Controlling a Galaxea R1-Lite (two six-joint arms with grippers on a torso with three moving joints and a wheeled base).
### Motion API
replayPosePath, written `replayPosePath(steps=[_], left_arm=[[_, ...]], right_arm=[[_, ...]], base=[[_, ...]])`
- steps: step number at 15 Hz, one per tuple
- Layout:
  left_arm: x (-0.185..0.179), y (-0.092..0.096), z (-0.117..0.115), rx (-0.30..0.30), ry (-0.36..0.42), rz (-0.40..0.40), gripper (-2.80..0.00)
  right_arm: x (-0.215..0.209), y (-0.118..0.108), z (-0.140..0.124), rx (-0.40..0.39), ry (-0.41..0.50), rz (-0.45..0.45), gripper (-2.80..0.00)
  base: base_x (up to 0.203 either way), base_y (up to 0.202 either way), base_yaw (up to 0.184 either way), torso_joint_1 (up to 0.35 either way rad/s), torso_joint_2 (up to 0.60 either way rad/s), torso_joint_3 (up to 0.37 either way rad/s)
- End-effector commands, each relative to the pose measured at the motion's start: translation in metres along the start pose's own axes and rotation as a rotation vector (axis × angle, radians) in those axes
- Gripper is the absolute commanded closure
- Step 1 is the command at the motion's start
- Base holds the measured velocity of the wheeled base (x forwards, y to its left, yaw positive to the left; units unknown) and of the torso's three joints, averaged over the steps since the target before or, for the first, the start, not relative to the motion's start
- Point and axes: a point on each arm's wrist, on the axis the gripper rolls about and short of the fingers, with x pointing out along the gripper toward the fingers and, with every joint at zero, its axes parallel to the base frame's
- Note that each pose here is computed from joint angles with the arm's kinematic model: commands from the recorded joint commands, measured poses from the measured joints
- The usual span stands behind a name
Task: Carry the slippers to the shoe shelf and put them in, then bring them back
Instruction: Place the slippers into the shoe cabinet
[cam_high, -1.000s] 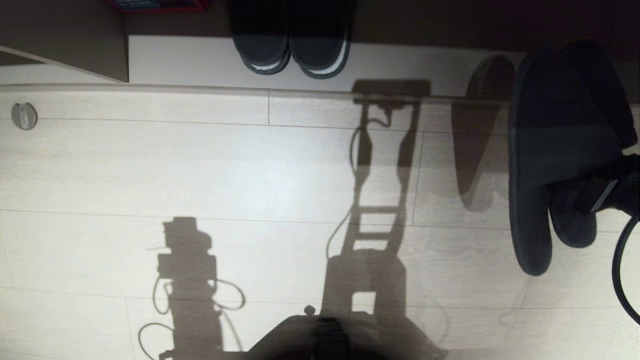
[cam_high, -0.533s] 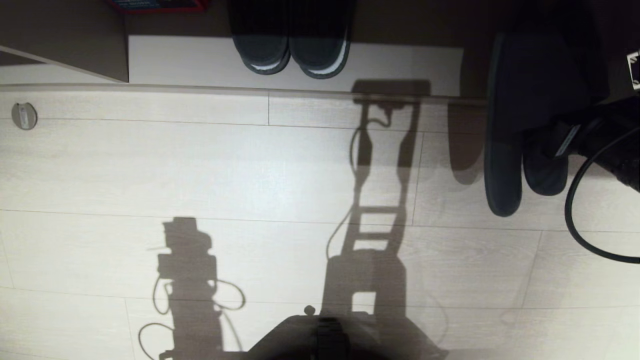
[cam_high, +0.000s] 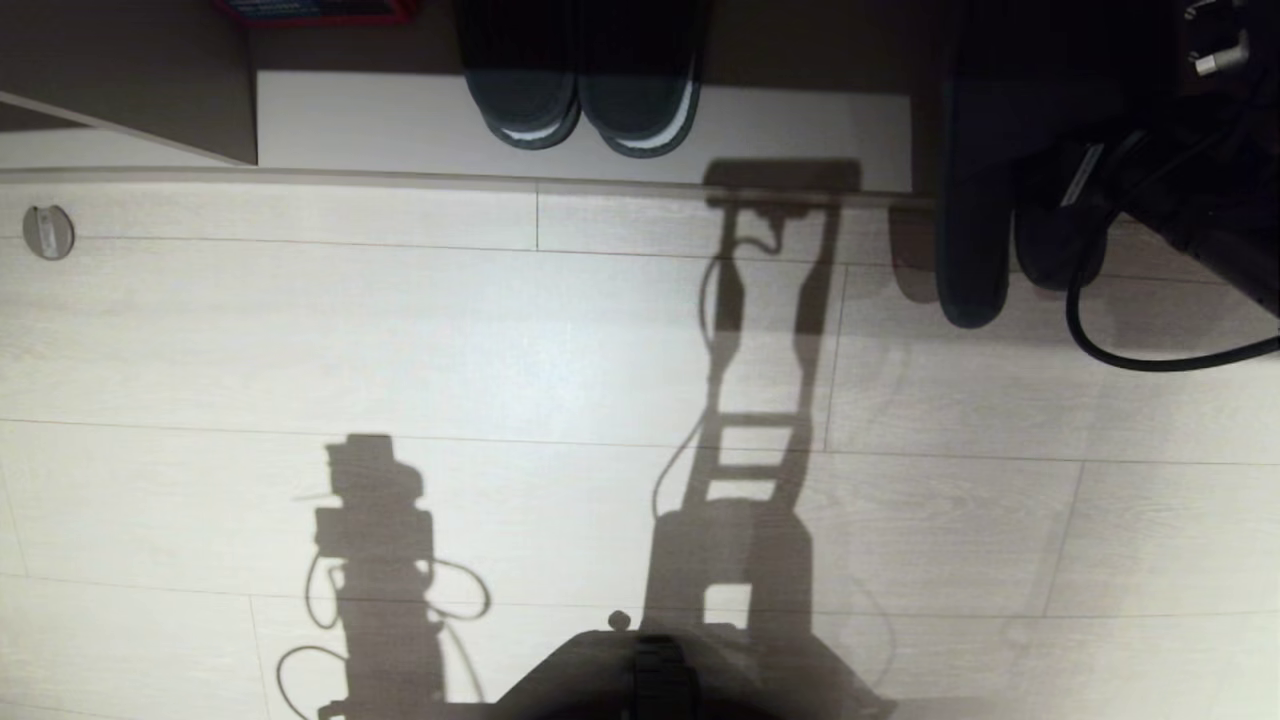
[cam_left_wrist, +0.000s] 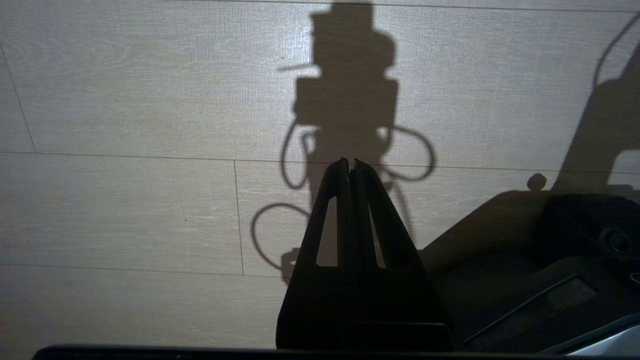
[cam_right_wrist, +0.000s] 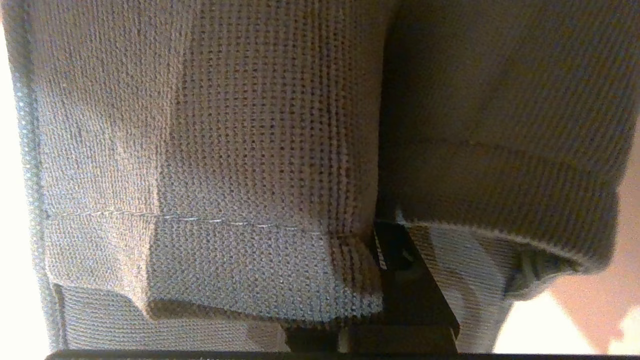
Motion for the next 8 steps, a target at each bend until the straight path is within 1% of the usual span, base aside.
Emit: replayPosePath(steps=[1,3,5,8], left_arm=[[0.000,0.000,0.000,-0.001,-0.001,0.002,0.00],[0.000,0.000,0.000,0.001,-0.001,0.001,0.00],[0.000,0.000,0.000,0.001,-0.001,0.002,0.00],[0.000,0.000,0.000,0.001,-0.001,0.002,0.00]], right_arm=[[0.017,-0.002,0.002,-0.007,-0.032,-0.006,0.00],[0.028,-0.003,0.000,-0.009,-0.034,-0.006,0.00],[0.036,-0.006,0.006,-0.010,-0.051,-0.010,0.00],[0.042,-0.006,0.005,-0.010,-0.054,-0.013,0.00]], base=[[0.000,0.000,0.000,0.000,0.00,0.000],[0.000,0.000,0.000,0.000,0.00,0.000],[0.000,0.000,0.000,0.000,0.00,0.000],[0.000,0.000,0.000,0.000,0.00,0.000]])
